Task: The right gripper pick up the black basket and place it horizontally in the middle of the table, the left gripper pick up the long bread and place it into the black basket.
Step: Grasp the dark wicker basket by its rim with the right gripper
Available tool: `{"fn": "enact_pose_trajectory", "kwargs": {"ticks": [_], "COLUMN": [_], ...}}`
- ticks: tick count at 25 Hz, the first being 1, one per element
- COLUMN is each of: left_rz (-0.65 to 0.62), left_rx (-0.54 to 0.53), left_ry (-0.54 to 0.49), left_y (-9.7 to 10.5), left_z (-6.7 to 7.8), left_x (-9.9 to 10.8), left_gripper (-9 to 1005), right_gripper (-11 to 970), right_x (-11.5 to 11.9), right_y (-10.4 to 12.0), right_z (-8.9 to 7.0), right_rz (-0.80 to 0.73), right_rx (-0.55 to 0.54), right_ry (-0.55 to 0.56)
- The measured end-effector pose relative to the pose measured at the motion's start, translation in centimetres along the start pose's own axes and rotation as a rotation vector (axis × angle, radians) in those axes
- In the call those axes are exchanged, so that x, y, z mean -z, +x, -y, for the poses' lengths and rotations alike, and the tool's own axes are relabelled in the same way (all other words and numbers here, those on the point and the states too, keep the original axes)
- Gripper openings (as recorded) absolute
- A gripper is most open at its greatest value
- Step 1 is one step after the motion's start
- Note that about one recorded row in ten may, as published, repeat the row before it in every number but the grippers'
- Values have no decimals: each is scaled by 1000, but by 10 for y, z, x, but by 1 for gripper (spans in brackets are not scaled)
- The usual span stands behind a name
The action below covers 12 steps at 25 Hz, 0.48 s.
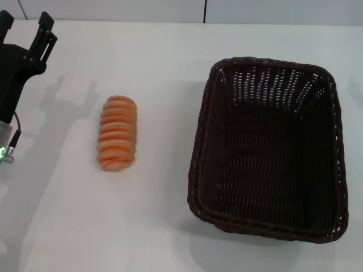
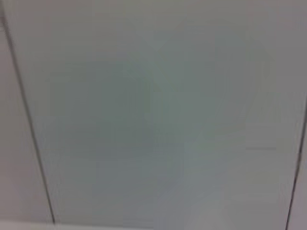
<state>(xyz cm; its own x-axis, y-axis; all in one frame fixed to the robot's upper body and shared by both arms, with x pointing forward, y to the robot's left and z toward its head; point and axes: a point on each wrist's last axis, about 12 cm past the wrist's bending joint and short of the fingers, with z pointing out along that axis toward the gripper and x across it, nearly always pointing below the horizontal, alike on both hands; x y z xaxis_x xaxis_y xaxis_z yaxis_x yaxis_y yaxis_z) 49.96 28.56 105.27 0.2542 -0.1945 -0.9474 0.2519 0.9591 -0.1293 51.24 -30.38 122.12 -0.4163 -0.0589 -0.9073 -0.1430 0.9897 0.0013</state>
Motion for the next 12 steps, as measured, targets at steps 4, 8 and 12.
{"fn": "enact_pose_trajectory", "kwargs": {"ticks": [4, 8, 12], "left_rz": [5, 11, 20], "left_rx": [0, 1, 6], "left_ry": [5, 1, -8], "left_y": [-1, -2, -3], "left_z": [1, 0, -2], "left_x": [-3, -6, -7], "left_gripper": [797, 797, 797], "right_gripper": [668, 667, 666], "right_x": [1, 0, 0], "right_y": [-9, -16, -16], "right_z": [-9, -15, -18], "right_rz": [-62, -147, -223], "right_rx": [66, 82, 52], "right_ry": [-15, -45, -66]}}
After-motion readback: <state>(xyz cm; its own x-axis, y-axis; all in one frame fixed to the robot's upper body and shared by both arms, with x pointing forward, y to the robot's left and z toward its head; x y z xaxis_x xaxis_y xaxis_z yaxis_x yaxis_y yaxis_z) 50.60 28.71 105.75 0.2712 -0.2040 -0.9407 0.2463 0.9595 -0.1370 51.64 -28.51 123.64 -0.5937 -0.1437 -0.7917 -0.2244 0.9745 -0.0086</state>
